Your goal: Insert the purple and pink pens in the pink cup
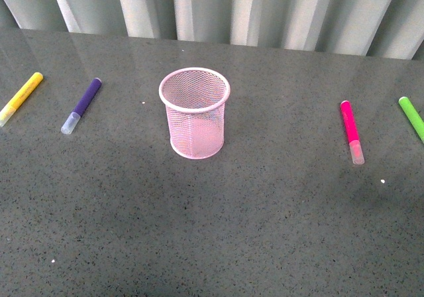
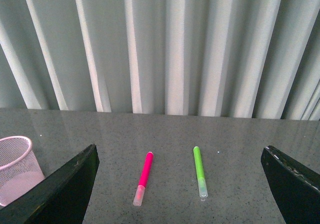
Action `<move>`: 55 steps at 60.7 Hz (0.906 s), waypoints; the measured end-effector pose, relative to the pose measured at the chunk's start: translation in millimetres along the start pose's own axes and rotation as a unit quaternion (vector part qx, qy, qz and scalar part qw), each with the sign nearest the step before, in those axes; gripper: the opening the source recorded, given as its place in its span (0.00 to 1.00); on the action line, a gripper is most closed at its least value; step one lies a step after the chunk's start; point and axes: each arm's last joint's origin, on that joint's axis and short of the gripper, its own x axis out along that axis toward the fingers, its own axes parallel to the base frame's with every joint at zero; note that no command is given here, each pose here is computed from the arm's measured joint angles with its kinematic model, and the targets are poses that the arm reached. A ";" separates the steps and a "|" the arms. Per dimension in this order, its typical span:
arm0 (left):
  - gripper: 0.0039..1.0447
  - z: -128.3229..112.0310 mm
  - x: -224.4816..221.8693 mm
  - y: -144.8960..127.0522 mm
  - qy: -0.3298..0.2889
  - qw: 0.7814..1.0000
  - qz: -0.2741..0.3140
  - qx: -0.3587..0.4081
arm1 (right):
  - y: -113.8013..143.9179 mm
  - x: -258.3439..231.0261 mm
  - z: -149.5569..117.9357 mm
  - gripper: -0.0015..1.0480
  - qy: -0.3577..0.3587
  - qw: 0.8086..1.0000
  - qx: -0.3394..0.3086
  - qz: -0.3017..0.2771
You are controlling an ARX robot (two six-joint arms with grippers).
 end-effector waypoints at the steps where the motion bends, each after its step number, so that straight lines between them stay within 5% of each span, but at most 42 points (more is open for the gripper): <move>1: 0.94 0.0 0.0 0.0 0.000 1.000 0.000 0.000 | 0.0 0.0 0.0 0.93 0.000 1.000 0.000 0.000; 21: 0.94 0.1 0.0 0.0 0.000 1.000 0.001 0.000 | 0.0 0.0 0.0 0.93 0.000 1.000 0.000 0.000; 30: 0.94 -3.5 6.1 1.5 0.166 0.974 0.150 -0.029 | 0.0 0.0 0.0 0.93 0.000 1.000 0.000 0.000; 45: 0.94 21.0 59.9 11.0 0.244 0.963 0.097 -0.058 | 0.0 0.0 0.0 0.93 0.000 1.000 0.000 0.000; 55: 0.94 39.1 120.8 20.3 0.346 0.935 0.039 -0.064 | 0.0 0.0 0.0 0.93 0.000 1.000 0.000 0.000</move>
